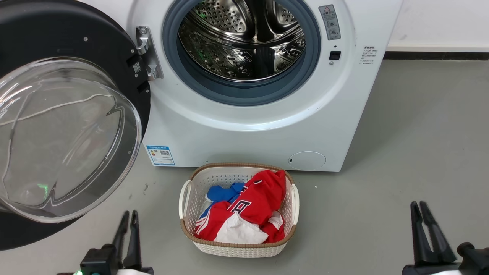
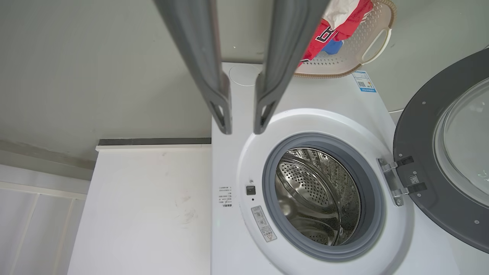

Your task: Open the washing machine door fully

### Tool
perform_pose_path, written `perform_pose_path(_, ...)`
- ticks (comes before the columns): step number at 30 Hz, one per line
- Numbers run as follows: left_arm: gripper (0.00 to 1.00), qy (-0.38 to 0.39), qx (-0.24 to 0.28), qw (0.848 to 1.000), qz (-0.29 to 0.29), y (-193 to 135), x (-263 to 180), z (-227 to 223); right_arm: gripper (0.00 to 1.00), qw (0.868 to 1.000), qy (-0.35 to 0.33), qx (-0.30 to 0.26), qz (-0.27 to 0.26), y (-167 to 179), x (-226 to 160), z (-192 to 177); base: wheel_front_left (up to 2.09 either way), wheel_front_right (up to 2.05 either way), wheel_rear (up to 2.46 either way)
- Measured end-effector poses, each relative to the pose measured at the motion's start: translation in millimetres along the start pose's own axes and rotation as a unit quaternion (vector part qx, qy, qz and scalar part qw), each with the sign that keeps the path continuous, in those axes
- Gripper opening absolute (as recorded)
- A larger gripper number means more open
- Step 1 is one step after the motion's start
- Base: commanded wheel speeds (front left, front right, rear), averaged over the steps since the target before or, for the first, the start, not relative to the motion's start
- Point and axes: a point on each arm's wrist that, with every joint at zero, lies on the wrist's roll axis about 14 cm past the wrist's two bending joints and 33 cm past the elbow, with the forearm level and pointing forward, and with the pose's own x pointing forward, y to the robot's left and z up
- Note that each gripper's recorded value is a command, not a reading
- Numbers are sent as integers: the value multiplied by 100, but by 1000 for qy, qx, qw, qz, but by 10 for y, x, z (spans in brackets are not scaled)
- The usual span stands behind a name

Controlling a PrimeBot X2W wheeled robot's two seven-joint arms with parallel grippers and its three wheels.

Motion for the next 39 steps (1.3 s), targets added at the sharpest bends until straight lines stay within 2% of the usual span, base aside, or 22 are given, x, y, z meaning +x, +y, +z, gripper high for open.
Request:
perform_pose_path(3, 0, 21, -11, 1000, 4, 14, -33, -113, 0, 1000, 14, 13, -4, -8, -24, -78, 0, 0, 0)
perform_pose_path(10, 0, 40, -83, 996, 22, 66, -19, -178, 0, 996, 23, 84, -21, -48, -17, -134, 0, 0, 0)
perform_pose_path(23, 0, 50, -195, 979, 38, 85, 39, -200, 0, 980, 29, 192, -42, -107, 56, -177, 0, 0, 0)
perform_pose_path(29, 0, 54, -253, 965, 43, 86, 81, -204, 0, 967, 30, 247, -51, -131, 99, -189, 0, 0, 0)
perform_pose_path(39, 0, 60, -322, 944, 47, 79, 129, -210, 0, 948, 36, 311, -62, -158, 132, -228, 0, 0, 0)
